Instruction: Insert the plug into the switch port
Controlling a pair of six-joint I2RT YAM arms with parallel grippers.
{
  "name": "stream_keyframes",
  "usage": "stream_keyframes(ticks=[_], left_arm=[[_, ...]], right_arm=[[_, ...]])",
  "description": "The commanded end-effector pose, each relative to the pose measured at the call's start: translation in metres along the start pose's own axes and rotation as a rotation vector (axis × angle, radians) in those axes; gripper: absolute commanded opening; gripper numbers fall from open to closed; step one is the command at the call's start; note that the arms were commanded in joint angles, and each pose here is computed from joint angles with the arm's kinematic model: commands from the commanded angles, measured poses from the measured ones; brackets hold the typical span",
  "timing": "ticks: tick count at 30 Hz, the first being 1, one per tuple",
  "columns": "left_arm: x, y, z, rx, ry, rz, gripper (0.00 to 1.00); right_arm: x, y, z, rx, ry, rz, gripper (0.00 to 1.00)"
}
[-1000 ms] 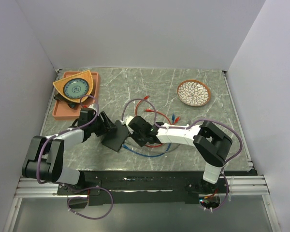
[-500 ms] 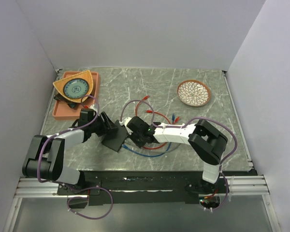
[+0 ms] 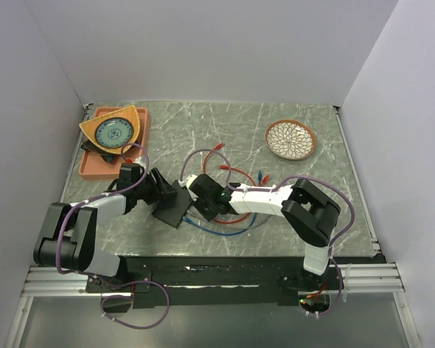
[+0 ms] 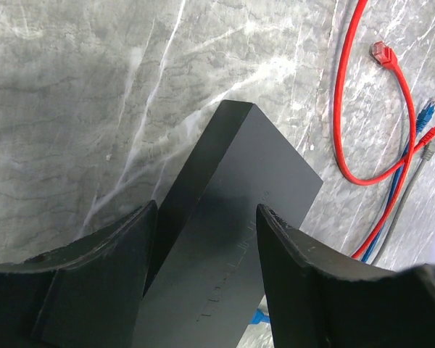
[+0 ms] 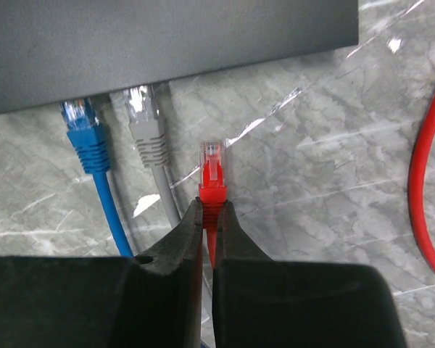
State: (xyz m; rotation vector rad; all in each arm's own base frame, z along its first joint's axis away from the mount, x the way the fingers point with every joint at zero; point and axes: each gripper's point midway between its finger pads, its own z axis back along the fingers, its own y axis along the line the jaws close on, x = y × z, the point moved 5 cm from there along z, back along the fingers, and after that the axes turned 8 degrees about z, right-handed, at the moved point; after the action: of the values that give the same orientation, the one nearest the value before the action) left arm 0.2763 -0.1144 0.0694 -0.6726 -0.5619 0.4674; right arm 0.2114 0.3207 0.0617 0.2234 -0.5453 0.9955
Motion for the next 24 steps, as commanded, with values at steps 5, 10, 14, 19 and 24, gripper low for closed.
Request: stream_keyframes(ticks=[5,10,14,19,24], left_arm=[[-0.01,0.002,0.0,-0.021,0.045,0.019,0.62],[-0.012,0.002,0.001,-0.027,0.047,0.024,0.61],[-0.013,0.002,0.001,-0.031,0.048,0.027,0.61],[-0.014,0.0,0.001,-0.049,0.057,0.031,0.61],[-0.013,0.0,0.0,-0.048,0.06,0.026,0.61]], right_arm=[[0.042,-0.005,-0.006,-0.026,-0.111,-0.011,0.0],[0.053,-0.004,-0.007,-0.017,-0.131,-0.007,0.0],[0.055,-0.003,-0.011,-0.008,-0.122,-0.008,0.0],[0.054,-0.004,-0.012,-0.021,-0.126,-0.012,0.0],[0.057,-0.003,-0.009,-0.012,-0.165,-0.004,0.0]])
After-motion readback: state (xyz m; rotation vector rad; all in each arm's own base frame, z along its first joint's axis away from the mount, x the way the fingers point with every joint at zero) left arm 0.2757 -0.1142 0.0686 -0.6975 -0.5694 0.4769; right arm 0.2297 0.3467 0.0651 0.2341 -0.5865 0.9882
